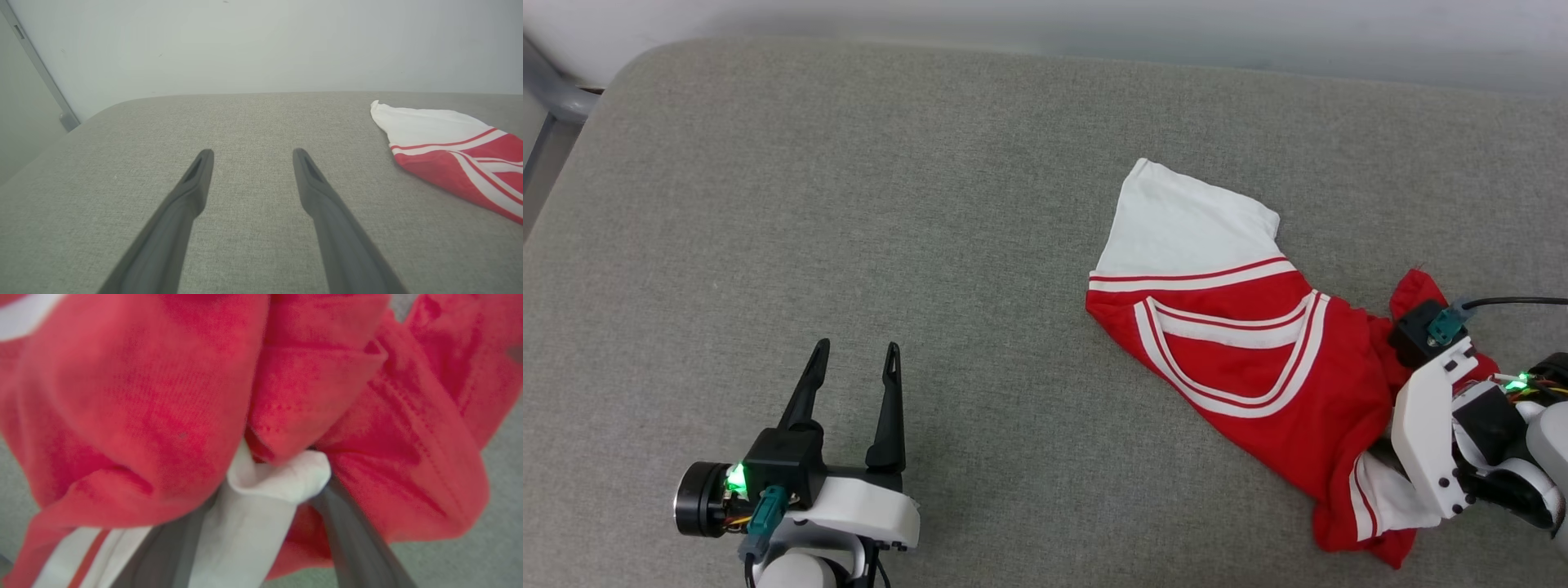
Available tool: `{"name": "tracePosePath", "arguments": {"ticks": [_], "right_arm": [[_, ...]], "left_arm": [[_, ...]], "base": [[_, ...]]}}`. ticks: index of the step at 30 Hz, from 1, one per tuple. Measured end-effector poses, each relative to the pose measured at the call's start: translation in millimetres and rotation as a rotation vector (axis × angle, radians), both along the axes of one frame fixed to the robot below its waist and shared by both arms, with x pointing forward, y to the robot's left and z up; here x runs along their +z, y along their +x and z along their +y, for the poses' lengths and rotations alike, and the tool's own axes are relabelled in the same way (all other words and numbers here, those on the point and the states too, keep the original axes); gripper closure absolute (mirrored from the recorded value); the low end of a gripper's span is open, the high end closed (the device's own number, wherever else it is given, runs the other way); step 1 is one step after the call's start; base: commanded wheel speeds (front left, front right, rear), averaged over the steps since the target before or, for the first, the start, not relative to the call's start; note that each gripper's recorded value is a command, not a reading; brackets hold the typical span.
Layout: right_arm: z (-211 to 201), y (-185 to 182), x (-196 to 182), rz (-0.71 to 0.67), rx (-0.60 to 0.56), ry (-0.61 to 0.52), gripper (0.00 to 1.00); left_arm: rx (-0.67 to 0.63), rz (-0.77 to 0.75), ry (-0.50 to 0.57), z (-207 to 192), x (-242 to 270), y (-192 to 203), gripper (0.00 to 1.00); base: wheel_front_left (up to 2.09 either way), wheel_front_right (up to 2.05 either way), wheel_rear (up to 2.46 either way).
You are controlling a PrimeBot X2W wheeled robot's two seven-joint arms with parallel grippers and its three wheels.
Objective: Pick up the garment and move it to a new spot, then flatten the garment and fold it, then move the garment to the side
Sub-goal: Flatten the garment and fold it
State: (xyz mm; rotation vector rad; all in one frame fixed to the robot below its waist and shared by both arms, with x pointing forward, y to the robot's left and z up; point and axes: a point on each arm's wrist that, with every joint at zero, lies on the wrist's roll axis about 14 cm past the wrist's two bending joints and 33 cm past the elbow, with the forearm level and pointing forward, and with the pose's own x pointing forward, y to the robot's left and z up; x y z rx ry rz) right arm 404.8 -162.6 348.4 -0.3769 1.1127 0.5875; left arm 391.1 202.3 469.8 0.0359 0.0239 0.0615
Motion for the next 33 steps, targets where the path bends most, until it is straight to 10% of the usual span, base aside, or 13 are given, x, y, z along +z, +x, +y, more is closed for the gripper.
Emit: {"name": "tracePosePath", "arguments": {"ticks": [2,3,4,21,33], "right_arm": [[1,4,-3,-0.007,-0.001,0.014,0.00],[2,6,-2,-0.017,-0.001,0.019,0.64],[2,9,0,-0.035,0.001,0.026,1.00],[-2,128,138,-0.650,-0.164,0.275,1.00],[57,49,127,-0.681,0.042,0.378,1.00]], "left_arm": [[0.003,0.006,0.000,1,-2,1,0.00],[0.001,0.008,-0.001,0,-3,1,0.00],[0.001,0.009,-0.002,0,-3,2,0.00],[0.002,-0.045,-0.001,-1,16,-5,0.00],[0.010,-0.062,-0.008,-1,23,-29,0.00]], "base": [[0.00,0.00,0.00],[0.00,0.00,0.00],[0.00,0.00,0.00],[0.00,0.00,0.00],[0.00,0.00,0.00]]}}
